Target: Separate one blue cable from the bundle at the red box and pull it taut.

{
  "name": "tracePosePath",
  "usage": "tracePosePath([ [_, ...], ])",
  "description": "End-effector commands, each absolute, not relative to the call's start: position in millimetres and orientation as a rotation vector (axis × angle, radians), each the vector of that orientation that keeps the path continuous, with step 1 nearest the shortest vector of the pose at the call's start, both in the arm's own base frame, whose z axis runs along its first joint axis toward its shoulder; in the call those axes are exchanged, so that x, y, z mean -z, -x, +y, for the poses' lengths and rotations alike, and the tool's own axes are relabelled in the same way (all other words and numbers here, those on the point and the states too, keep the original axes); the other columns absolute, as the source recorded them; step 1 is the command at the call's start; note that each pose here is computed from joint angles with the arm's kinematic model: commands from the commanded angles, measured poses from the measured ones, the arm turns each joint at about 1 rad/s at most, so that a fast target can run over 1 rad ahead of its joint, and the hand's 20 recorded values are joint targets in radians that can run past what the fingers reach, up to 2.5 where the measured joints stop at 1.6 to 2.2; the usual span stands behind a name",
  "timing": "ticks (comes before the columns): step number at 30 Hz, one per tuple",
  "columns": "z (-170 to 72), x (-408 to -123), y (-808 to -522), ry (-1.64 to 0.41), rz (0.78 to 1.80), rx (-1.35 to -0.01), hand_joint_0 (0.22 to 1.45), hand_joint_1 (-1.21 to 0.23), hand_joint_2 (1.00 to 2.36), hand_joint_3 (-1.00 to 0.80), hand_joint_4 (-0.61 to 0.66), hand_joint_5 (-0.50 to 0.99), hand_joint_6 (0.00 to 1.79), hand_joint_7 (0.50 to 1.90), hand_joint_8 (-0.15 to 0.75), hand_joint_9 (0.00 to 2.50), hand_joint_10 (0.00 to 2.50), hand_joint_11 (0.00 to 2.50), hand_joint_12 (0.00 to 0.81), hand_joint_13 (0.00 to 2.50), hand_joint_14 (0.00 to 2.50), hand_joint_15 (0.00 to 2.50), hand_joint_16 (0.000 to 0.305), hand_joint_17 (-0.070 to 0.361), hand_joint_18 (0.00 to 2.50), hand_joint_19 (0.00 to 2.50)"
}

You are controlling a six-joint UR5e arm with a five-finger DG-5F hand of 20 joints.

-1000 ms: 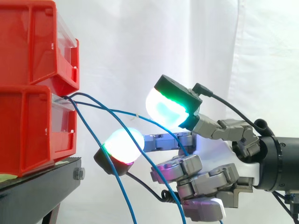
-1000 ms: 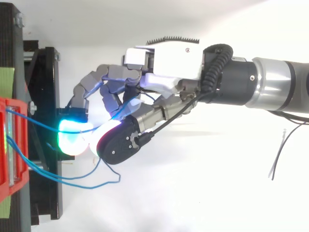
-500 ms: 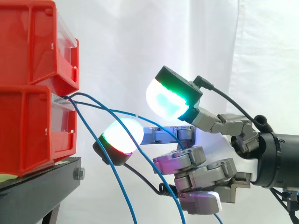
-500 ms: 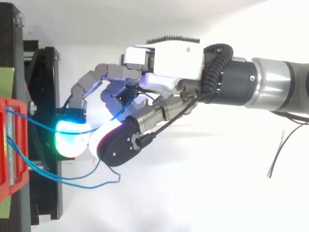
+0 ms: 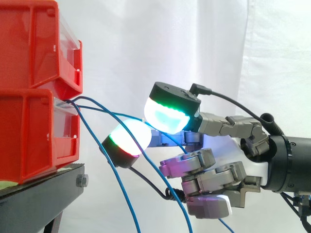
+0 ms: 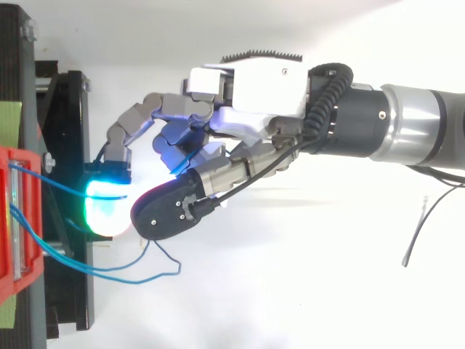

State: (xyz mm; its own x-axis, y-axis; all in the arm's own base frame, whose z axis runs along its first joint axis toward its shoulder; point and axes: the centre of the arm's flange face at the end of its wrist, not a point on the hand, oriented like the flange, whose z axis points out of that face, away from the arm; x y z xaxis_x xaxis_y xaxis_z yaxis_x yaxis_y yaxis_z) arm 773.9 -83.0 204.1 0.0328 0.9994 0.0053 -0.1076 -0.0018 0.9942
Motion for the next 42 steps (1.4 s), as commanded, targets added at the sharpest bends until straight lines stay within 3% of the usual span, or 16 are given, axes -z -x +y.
tracePosePath([
  [1,-82.8,-210.8,-773.4,-1.140,1.101,-1.243,0.61,-0.64,1.02,-0.18,0.06,-0.21,0.90,0.75,0.381,0.79,2.50,2.24,0.623,1.72,2.50,1.17,0.240,0.180,2.22,0.69],
  [5,-82.7,-214.9,-772.6,-1.135,1.104,-1.239,0.56,-0.58,1.01,-0.42,0.08,-0.21,0.90,0.77,0.376,0.78,2.50,2.20,0.615,1.71,2.50,1.17,0.241,0.181,2.22,0.70],
  [9,-81.6,-218.4,-771.5,-1.135,1.110,-1.235,0.56,-0.48,1.00,-0.49,0.08,-0.20,0.90,0.76,0.371,0.79,2.50,2.17,0.606,1.70,2.50,1.10,0.238,0.178,2.21,0.71],
  [12,-82.8,-219.2,-771.0,-1.137,1.111,-1.233,0.60,-0.46,1.01,-0.42,0.07,-0.20,0.90,0.78,0.367,0.80,2.50,2.18,0.601,1.69,2.50,1.11,0.232,0.174,2.19,0.70],
  [20,-81.6,-218.0,-771.2,-1.137,1.113,-1.234,0.60,-0.60,1.02,-0.17,0.06,-0.19,0.91,0.80,0.327,0.79,2.50,2.24,0.587,1.67,2.50,1.13,0.225,0.168,2.16,0.76],
  [33,-82.8,-218.2,-771.2,-1.135,1.112,-1.231,0.61,-0.66,1.02,-0.16,0.02,-0.20,0.91,0.79,0.280,0.65,2.50,2.14,0.514,1.47,2.50,1.14,0.196,0.147,1.96,0.90],
  [34,-82.8,-218.2,-771.2,-1.134,1.113,-1.230,0.61,-0.66,1.02,-0.17,0.02,-0.20,0.91,0.79,0.278,0.63,2.50,2.12,0.503,1.44,2.50,1.15,0.188,0.141,1.92,0.95],
  [35,-82.8,-218.2,-771.2,-1.133,1.113,-1.229,0.62,-0.67,1.02,-0.19,0.01,-0.20,0.91,0.79,0.272,0.61,2.50,2.11,0.494,1.40,2.50,1.18,0.060,0.135,1.87,0.99],
  [40,-81.6,-218.2,-771.3,-1.132,1.114,-1.230,0.64,-0.70,1.02,-0.24,-0.02,-0.20,0.91,0.78,0.258,0.55,2.50,2.07,0.453,1.27,2.50,1.19,0.055,0.124,1.74,1.11],
  [42,-82.8,-218.2,-771.2,-1.133,1.113,-1.229,0.65,-0.71,1.02,-0.27,-0.04,-0.20,0.91,0.77,0.252,0.53,2.50,2.06,0.439,1.23,2.50,1.20,0.051,0.114,1.62,1.27],
])
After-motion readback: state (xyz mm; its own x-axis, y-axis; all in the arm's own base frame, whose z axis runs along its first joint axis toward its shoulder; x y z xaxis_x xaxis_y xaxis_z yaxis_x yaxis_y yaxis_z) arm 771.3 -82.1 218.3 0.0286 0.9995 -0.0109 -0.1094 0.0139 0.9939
